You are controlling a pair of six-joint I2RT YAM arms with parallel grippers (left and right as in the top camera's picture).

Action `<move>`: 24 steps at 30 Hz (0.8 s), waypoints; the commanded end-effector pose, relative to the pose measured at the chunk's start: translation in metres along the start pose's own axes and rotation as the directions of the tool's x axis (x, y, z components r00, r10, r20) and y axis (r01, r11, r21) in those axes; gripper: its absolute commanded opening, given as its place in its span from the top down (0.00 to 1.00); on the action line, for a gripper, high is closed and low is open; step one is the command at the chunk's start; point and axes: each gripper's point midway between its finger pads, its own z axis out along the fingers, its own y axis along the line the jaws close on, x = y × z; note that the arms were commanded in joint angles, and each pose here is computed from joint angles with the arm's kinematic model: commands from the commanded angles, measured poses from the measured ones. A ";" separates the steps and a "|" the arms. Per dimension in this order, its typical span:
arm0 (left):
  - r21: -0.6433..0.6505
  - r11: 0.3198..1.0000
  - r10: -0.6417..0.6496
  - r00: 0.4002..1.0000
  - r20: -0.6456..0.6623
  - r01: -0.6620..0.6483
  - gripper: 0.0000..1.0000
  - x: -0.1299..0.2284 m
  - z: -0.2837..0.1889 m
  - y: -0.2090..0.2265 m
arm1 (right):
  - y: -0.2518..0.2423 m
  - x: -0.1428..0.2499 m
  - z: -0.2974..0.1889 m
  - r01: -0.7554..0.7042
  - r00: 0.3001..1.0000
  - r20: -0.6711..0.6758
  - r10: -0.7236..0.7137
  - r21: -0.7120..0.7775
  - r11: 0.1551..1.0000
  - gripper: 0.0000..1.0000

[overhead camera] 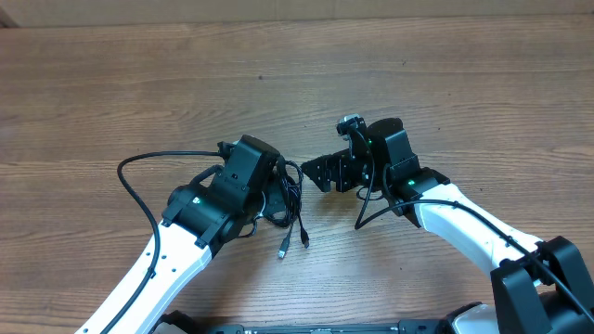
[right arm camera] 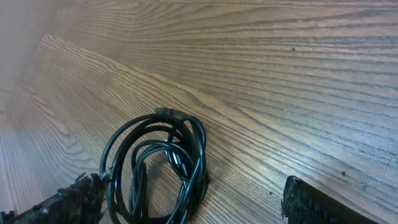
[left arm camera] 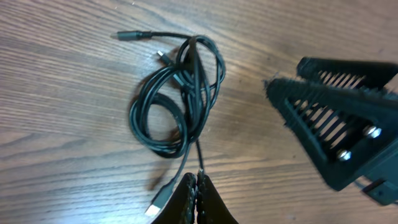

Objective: Untangle cables

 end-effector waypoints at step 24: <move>-0.010 0.997 0.070 0.997 0.027 -0.070 0.96 -0.008 -0.003 0.001 | 0.001 -0.004 -0.001 -0.001 1.000 -0.001 0.001 -0.003 1.000 0.11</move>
